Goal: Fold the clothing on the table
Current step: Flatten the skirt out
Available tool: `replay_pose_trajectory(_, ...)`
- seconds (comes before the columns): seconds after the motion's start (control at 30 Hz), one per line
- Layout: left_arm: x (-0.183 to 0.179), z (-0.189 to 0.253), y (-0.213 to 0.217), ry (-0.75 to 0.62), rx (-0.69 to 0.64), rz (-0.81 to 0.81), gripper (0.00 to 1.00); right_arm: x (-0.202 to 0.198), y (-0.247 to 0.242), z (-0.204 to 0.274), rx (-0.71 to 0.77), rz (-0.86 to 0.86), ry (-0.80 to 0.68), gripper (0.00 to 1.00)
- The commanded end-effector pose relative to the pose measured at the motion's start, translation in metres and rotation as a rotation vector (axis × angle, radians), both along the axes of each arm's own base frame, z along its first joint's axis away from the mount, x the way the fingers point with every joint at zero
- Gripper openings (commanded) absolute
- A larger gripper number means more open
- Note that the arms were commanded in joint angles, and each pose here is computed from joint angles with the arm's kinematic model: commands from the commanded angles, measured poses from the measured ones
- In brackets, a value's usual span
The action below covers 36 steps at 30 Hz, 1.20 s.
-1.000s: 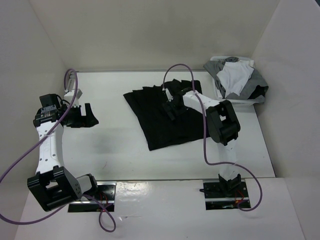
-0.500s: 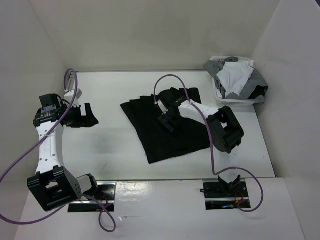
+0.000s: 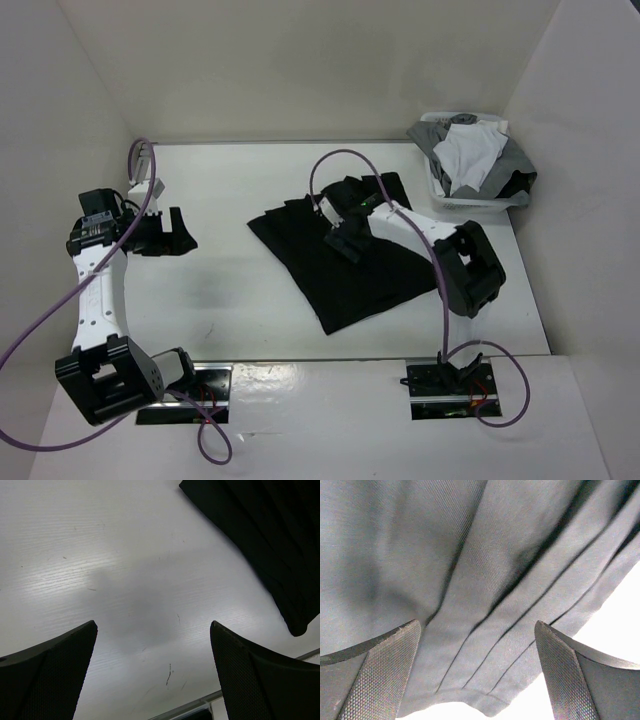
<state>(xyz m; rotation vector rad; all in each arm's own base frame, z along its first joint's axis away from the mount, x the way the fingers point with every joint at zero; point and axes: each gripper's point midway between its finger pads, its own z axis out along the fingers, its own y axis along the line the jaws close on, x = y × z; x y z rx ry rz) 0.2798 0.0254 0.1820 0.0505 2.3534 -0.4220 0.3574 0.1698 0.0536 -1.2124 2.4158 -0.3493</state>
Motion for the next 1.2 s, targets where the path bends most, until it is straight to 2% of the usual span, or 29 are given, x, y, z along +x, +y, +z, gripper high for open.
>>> replay_pose_trajectory(0.0,-0.002,0.006,-0.004,-0.047,0.003,-0.030,0.99,0.013,0.026,0.100,0.286,-0.004,-0.115,0.99)
replay_pose_trajectory(0.1,0.000,0.002,-0.005,-0.034,-0.012,-0.036,0.99,0.019,0.006,0.130,0.442,-0.061,-0.108,0.99)
replay_pose_trajectory(0.13,-0.002,0.001,-0.005,-0.029,-0.009,-0.044,0.99,0.027,-0.016,0.134,0.474,-0.140,-0.117,0.99)
replay_pose_trajectory(0.23,0.000,0.007,-0.023,-0.038,-0.012,-0.139,0.99,0.037,-0.047,0.123,0.459,-0.262,-0.142,0.99)
replay_pose_trajectory(0.27,0.002,0.009,-0.043,-0.038,0.014,-0.214,0.99,0.038,-0.055,0.117,0.444,-0.293,-0.148,0.99)
replay_pose_trajectory(0.3,0.007,0.006,-0.046,-0.020,0.069,-0.227,0.99,0.036,-0.068,0.106,0.406,-0.343,-0.149,0.99)
replay_pose_trajectory(0.33,0.007,0.004,-0.070,-0.010,0.101,-0.314,0.99,0.035,-0.071,0.101,0.390,-0.353,-0.152,0.99)
replay_pose_trajectory(0.4,0.013,-0.007,-0.086,0.022,0.151,-0.361,0.99,0.032,-0.079,0.091,0.374,-0.384,-0.146,0.99)
replay_pose_trajectory(0.43,0.016,-0.025,-0.121,0.050,0.234,-0.460,0.99,0.032,-0.082,0.087,0.384,-0.413,-0.144,0.99)
replay_pose_trajectory(0.6,0.029,-0.058,-0.175,0.089,0.297,-0.603,0.99,0.032,-0.089,0.078,0.381,-0.442,-0.118,0.99)
replay_pose_trajectory(0.9,0.047,-0.089,-0.226,0.026,0.355,-0.697,0.99,0.018,-0.110,0.068,0.346,-0.496,-0.081,0.99)
replay_pose_trajectory(0.93,0.047,-0.097,-0.226,0.047,0.358,-0.701,0.99,0.011,-0.112,0.062,0.327,-0.491,-0.054,0.99)
replay_pose_trajectory(1.1,0.075,-0.095,-0.234,-0.011,0.359,-0.673,0.99,-0.022,-0.119,0.043,0.265,-0.475,0.062,0.99)
replay_pose_trajectory(1.17,0.085,-0.102,-0.234,0.009,0.323,-0.659,0.99,-0.034,-0.122,0.035,0.249,-0.479,0.095,0.99)
